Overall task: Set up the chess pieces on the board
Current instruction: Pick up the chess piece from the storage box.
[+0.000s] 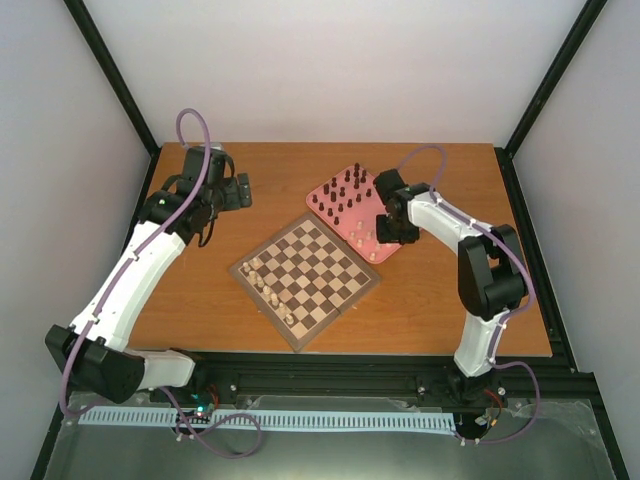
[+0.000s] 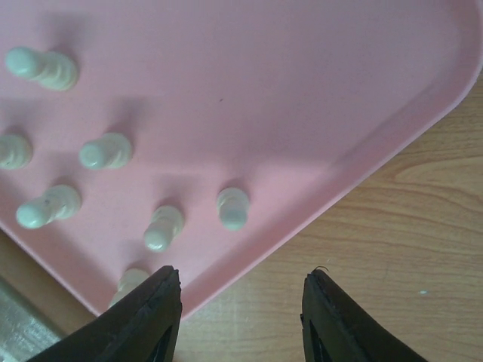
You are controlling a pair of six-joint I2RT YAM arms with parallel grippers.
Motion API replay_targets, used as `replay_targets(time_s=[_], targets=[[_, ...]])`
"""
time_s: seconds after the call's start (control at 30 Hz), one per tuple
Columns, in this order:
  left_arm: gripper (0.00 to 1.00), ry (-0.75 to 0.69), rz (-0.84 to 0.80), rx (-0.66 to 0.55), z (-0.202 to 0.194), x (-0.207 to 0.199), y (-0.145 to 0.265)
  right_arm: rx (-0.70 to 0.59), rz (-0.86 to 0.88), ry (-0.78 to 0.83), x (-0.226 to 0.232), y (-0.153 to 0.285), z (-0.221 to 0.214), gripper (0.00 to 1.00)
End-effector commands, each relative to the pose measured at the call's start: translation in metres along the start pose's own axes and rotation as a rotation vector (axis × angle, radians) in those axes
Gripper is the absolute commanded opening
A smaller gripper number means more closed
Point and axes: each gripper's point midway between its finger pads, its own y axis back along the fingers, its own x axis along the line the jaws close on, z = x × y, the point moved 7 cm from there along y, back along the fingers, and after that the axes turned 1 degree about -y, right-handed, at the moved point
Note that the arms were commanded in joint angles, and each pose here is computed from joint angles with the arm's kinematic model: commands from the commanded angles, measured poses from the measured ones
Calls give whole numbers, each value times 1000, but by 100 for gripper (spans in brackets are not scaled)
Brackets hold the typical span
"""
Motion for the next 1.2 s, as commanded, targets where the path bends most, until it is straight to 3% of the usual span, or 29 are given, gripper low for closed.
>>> replay_targets(time_s=[0.0,0.63,1.17], targets=[[100,-17,-5,10,3,-3,2,3,28,-9,-3,-10,7,46],[100,-21,21,38,-6,0,-2,53,41,-16,-4,-43,22,43],[100,-20,29,45,-9,2,-2,73,22,-20,-5,-47,24,17]])
